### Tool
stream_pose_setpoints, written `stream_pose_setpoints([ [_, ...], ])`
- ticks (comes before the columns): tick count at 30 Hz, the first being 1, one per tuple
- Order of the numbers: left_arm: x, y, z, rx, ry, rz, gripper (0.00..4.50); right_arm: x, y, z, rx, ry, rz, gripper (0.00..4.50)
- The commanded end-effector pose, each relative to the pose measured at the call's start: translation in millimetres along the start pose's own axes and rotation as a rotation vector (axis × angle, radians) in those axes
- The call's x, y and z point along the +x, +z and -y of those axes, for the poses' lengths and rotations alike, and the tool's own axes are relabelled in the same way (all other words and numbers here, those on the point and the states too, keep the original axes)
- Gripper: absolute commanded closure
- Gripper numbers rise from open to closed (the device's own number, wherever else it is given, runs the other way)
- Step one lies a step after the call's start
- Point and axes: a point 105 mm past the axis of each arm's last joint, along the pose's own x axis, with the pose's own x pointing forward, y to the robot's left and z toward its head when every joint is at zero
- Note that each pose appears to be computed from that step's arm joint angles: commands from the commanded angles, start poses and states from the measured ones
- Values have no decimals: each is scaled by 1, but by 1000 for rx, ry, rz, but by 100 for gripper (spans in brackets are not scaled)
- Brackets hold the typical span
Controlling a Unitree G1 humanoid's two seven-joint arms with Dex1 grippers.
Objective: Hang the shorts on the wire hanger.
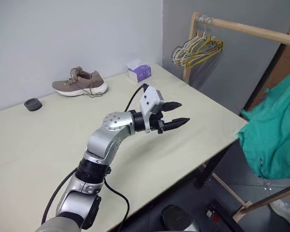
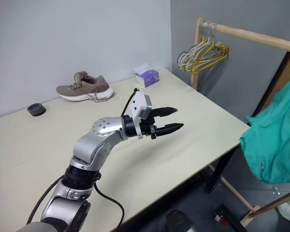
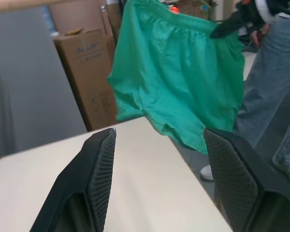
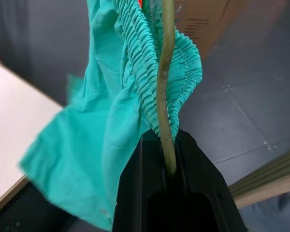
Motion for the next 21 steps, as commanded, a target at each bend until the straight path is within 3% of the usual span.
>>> stream_pose_setpoints([
  [1, 7, 18, 1, 131, 0, 26, 147, 8, 24, 5, -19, 0, 24, 450],
  [10, 13, 24, -2, 357, 65, 24, 147, 44, 40, 17, -25, -13, -51, 450],
  [21, 23, 24, 3, 422, 72, 31, 147, 58, 50, 19, -39, -5, -87, 450],
])
